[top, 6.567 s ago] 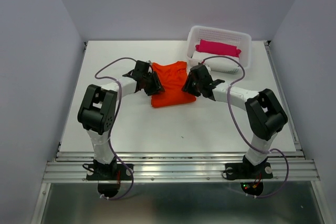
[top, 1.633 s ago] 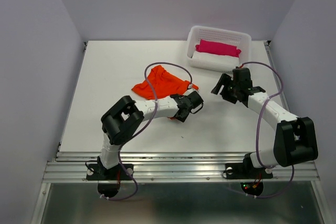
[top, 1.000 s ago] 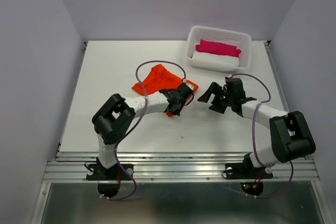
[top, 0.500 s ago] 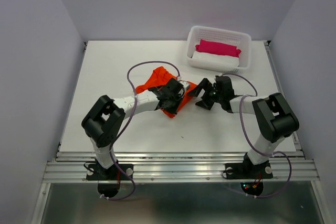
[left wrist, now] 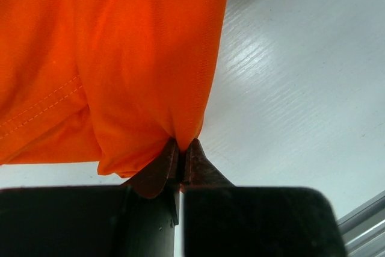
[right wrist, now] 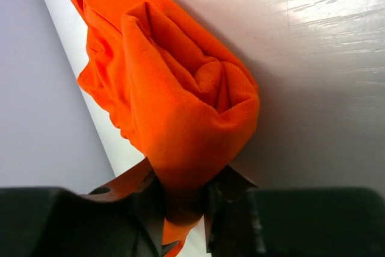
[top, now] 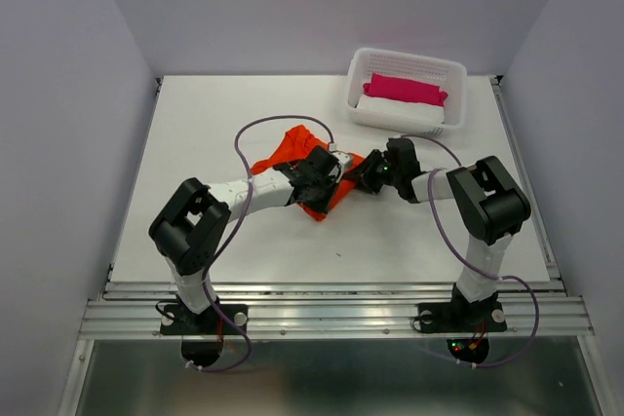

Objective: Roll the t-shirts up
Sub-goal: Roll the T-shirt to the center of the board.

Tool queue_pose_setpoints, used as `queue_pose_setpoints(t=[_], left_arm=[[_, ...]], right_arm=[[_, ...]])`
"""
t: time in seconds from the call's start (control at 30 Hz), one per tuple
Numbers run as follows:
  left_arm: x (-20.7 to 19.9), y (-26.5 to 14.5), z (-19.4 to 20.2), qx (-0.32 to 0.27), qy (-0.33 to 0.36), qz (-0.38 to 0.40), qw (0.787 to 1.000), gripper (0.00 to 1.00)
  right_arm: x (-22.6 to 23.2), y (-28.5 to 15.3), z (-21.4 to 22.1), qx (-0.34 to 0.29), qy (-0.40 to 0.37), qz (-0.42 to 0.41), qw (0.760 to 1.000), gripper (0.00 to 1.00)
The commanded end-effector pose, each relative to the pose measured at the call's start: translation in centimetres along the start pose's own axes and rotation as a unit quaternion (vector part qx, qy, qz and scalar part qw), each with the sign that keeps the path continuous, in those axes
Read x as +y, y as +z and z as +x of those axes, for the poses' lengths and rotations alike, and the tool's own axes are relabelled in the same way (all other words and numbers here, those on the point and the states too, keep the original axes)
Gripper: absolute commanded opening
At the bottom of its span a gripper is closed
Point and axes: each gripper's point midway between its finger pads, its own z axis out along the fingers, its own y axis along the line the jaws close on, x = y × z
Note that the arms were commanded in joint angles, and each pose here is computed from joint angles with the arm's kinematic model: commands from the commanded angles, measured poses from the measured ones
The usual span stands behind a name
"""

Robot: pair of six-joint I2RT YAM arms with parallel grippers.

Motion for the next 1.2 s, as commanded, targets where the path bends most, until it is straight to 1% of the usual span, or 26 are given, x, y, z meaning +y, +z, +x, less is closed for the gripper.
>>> queue_pose_setpoints(t=[0.0, 0.03, 0.07, 0.13, 0.17, 0.23, 0.33, 0.37, 0.4, 0.5, 0.63, 0.9, 1.03, 1.17], left_arm=[[0.1, -2.0, -1.4, -0.031, 0.010, -0.010, 0.999, 0.19], [0.2, -2.4, -1.9, -0.040, 0.009, -0.016, 0.999, 0.42], [0.4, -2.7, -1.8, -0.042, 0.012, -0.026, 0.999, 0.54], [0.2, -3.6, -2.4, -0.054, 0.011, -0.029, 0.998, 0.73], [0.7, -3.9, -2.3, -0.055, 0.009, -0.044, 0.997, 0.86], [0.4, -4.3, -2.4, -0.059, 0.008, -0.045, 0.997, 0.92], [-0.5, -4.6, -2.4, -0.062, 0.012, -0.057, 0.996, 0.93], [-0.5, -4.7, -2.5, -0.066, 0.015, -0.071, 0.995, 0.93], [-1.3, -4.6, -2.8, -0.069, 0.021, -0.070, 0.995, 0.93], [-1.8, -4.2, -3.4, -0.078, 0.012, -0.082, 0.993, 0.92], [-1.5, -1.9, -3.1, -0.068, 0.019, -0.116, 0.991, 0.88], [0.6, -0.9, -4.4, -0.095, 0.026, -0.207, 0.973, 0.77], [0.8, -0.6, -4.8, -0.101, 0.031, -0.219, 0.970, 0.75], [0.7, -0.2, -4.8, -0.098, 0.042, -0.228, 0.968, 0.70]], right_arm=[[2.7, 0.3, -1.4, -0.025, -0.012, -0.031, 0.999, 0.24], [2.7, 0.2, -1.4, -0.023, -0.010, -0.025, 0.999, 0.16], [3.0, 0.0, -1.5, -0.024, -0.011, -0.026, 0.999, 0.14], [3.0, -0.2, -1.7, -0.030, -0.009, -0.017, 0.999, 0.10], [2.7, -0.4, -1.6, -0.029, -0.006, -0.009, 1.000, 0.09], [2.7, -0.7, -1.4, -0.032, -0.005, 0.008, 0.999, 0.06], [2.8, -1.0, -1.6, -0.036, 0.003, 0.019, 0.999, 0.01], [2.9, -1.0, -1.7, -0.036, 0.006, 0.019, 0.999, 0.01], [2.9, -1.0, -1.5, -0.033, 0.013, 0.018, 0.999, 0.01], [3.2, -1.0, -1.3, -0.027, 0.023, 0.014, 0.999, 0.01], [3.4, -1.1, -1.4, -0.028, 0.026, 0.011, 0.999, 0.01], [3.6, -1.3, -1.2, -0.025, 0.026, 0.009, 0.999, 0.01], [3.8, -1.2, -1.2, -0.022, 0.030, 0.006, 0.999, 0.01], [4.3, -1.3, -1.4, -0.024, 0.028, 0.000, 0.999, 0.01]])
